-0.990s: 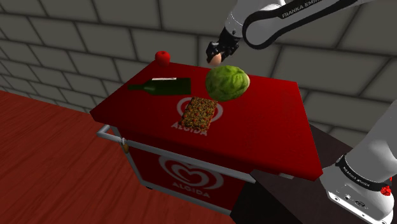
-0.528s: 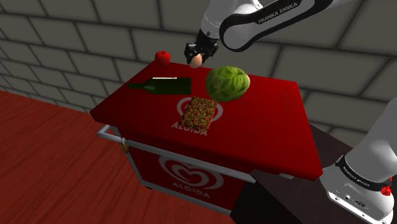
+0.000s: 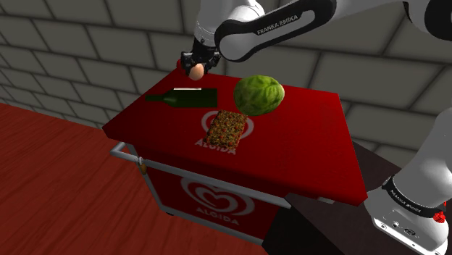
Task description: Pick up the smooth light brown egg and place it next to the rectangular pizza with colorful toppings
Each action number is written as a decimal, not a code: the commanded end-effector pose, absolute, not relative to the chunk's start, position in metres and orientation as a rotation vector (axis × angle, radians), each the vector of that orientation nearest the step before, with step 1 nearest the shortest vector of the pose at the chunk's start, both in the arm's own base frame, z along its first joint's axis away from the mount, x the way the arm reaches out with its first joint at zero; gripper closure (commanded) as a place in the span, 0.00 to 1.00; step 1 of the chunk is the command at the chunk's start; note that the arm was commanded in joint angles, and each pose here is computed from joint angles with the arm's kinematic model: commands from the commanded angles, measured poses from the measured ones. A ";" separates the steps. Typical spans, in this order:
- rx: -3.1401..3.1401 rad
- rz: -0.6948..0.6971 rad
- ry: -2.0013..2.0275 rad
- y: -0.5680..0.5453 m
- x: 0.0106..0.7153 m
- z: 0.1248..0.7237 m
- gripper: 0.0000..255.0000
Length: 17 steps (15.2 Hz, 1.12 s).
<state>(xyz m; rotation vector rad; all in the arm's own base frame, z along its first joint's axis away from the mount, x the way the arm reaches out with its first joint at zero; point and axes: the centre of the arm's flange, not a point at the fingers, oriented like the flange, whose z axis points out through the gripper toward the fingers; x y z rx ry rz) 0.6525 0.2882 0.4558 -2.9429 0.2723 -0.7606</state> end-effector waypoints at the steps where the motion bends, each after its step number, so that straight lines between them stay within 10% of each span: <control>1: -2.943 -0.762 0.274 0.300 0.656 0.448 1.00; 17: -2.943 -0.762 0.274 0.300 0.656 0.363 1.00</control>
